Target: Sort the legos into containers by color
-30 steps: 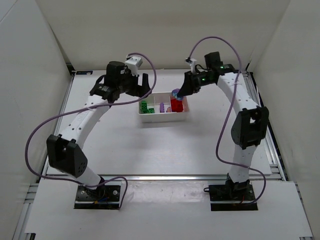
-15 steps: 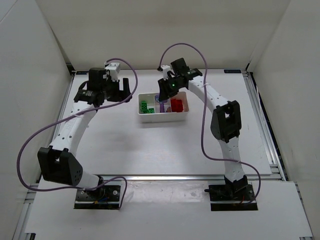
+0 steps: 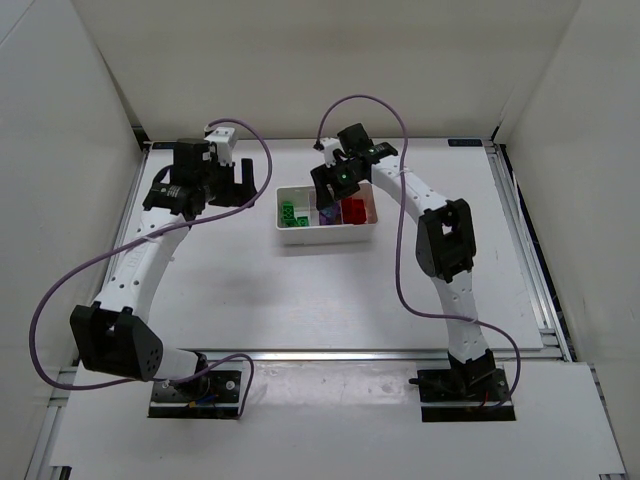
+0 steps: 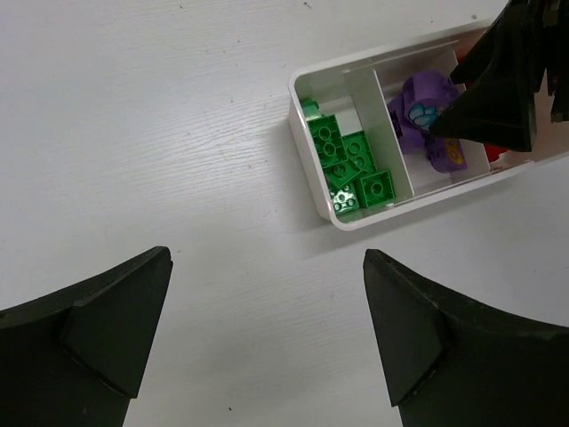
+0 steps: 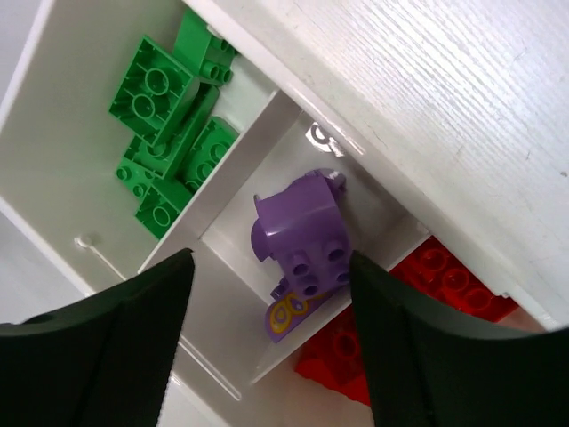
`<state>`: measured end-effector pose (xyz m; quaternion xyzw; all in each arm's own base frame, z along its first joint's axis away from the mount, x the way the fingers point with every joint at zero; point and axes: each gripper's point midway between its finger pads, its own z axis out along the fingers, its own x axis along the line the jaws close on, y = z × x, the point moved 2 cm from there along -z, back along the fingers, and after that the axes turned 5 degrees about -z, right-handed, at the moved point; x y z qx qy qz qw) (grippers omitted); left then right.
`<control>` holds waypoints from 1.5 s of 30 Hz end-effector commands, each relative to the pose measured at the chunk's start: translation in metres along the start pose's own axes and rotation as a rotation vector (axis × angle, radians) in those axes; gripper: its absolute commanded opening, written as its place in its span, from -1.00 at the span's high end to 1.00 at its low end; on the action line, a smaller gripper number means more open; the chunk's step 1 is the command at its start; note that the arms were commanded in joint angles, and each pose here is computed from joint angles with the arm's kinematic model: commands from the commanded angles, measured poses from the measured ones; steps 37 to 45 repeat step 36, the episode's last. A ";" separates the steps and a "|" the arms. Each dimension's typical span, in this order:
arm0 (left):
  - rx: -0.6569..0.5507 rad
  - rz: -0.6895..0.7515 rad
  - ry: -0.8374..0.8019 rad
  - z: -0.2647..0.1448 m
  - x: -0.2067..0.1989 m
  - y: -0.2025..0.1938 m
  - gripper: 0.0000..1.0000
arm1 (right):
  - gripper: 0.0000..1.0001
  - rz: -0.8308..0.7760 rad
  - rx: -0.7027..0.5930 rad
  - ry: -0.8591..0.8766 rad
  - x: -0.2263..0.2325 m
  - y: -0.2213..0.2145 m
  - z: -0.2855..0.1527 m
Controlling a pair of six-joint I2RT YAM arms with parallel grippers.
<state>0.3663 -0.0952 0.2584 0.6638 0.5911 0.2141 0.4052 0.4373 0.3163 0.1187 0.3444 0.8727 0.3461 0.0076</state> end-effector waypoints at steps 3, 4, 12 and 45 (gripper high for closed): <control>-0.010 0.000 0.002 -0.003 0.001 0.000 -0.99 | -0.58 -0.141 -0.173 0.072 0.030 0.052 -0.044; -0.013 0.001 0.002 -0.002 0.001 0.001 -0.99 | -0.59 -0.143 -0.198 0.080 0.035 0.058 -0.054; 0.012 -0.024 0.021 0.009 0.006 -0.002 -0.99 | -0.60 -0.104 -0.380 -0.034 0.028 0.069 -0.169; 0.215 -0.098 0.256 0.031 0.122 -0.082 -0.99 | -0.55 0.211 -0.308 -0.211 -0.126 -0.153 -0.244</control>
